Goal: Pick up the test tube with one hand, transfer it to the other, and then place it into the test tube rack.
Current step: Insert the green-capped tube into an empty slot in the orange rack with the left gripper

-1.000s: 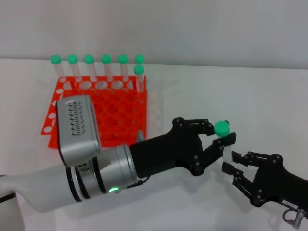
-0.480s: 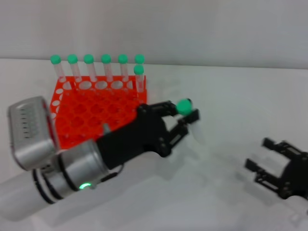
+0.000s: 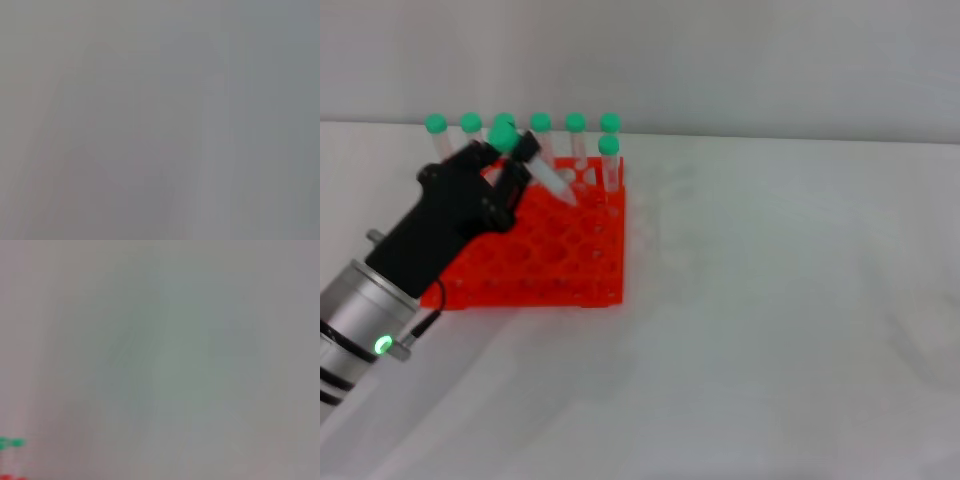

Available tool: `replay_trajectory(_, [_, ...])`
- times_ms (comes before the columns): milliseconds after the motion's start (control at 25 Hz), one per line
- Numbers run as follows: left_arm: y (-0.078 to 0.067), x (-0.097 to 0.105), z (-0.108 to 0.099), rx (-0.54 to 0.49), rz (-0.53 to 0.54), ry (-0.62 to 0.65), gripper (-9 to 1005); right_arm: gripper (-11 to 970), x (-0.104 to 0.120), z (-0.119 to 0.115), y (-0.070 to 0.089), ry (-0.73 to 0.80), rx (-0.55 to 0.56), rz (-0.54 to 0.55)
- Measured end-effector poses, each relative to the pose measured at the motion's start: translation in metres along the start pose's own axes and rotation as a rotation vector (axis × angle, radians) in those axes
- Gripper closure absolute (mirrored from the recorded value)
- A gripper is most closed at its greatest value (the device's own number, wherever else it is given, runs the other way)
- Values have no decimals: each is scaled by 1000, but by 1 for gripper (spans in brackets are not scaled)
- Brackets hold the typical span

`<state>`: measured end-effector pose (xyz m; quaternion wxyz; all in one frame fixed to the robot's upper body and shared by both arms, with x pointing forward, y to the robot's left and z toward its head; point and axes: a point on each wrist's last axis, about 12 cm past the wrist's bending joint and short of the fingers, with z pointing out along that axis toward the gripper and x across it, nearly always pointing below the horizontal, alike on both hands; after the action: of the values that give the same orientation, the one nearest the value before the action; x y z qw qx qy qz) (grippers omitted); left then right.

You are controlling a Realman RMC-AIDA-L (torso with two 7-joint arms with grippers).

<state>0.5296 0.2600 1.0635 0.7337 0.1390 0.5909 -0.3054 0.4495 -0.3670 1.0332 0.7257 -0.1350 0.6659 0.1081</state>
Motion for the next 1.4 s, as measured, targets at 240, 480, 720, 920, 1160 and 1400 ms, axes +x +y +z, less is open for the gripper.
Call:
replay_trajectory(240, [11, 0, 14, -90, 12, 8, 775, 87, -1, -4, -12, -21, 99, -17])
replay_trajectory(480, [18, 4, 38, -181, 43, 65, 772, 87, -3, -2, -17, -33, 133, -18])
replay_trajectory(720, [14, 5, 54, -195, 82, 95, 769, 87, -4, 1, -17, -40, 130, -18])
replay_trajectory(920, [14, 11, 61, -214, 82, 147, 767, 87, -5, 3, -16, -44, 122, -17])
replay_trajectory(1160, [14, 17, 64, -227, 83, 200, 764, 87, -4, 5, -15, -43, 117, -17])
replay_trajectory(1400, [14, 19, 67, -227, 102, 218, 761, 87, -5, 6, -15, -43, 115, -16])
